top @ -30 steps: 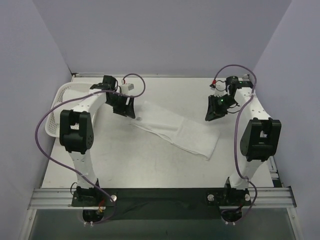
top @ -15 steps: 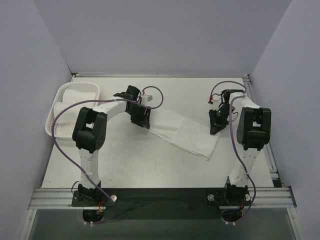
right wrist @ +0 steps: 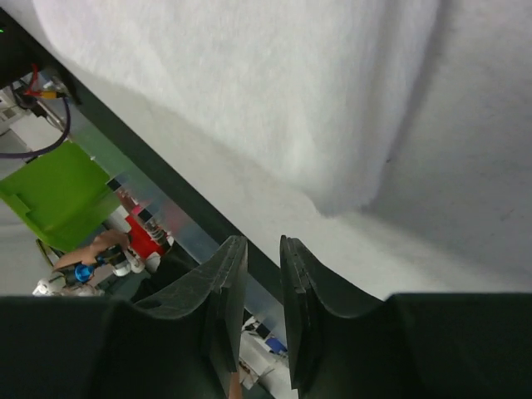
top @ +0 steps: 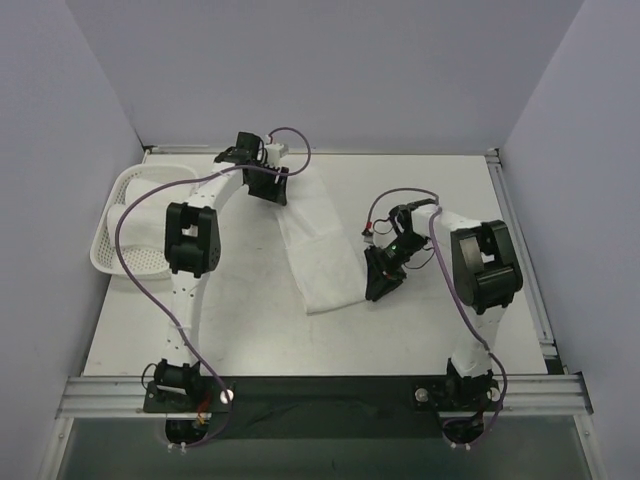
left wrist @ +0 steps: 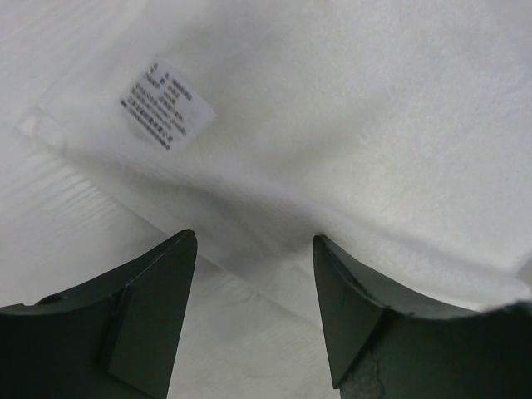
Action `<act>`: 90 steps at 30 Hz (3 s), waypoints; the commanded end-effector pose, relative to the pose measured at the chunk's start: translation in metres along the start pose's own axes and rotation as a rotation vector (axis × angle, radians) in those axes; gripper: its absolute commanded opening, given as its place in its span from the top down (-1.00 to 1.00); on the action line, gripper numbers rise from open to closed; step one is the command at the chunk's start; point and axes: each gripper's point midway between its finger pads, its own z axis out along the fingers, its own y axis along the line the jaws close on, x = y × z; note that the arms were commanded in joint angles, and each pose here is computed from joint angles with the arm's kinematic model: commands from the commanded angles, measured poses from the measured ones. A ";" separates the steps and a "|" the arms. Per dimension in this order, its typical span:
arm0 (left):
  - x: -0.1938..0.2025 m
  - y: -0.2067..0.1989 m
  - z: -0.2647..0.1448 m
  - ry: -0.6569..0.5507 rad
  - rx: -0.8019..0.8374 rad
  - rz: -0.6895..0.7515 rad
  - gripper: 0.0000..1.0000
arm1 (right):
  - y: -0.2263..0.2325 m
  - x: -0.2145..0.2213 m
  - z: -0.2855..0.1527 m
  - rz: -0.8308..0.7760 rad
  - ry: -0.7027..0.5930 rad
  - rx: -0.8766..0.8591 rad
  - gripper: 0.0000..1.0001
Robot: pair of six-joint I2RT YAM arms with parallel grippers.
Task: Roll the towels
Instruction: Fold the towel
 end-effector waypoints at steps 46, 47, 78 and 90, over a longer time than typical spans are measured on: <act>0.043 -0.103 -0.073 -0.051 0.323 0.095 -0.65 | 0.019 -0.003 -0.010 0.040 -0.105 0.047 0.49; 0.023 -0.111 -0.103 -0.135 0.311 0.160 -0.67 | 0.024 -0.005 -0.017 0.023 -0.125 0.048 0.49; 0.231 -0.257 -0.075 0.158 0.053 1.248 -0.22 | 0.035 -0.160 0.020 -0.071 -0.268 0.062 0.66; 0.285 -0.306 -0.129 0.290 0.465 1.063 0.85 | 0.057 -0.093 0.005 -0.169 -0.233 0.023 0.65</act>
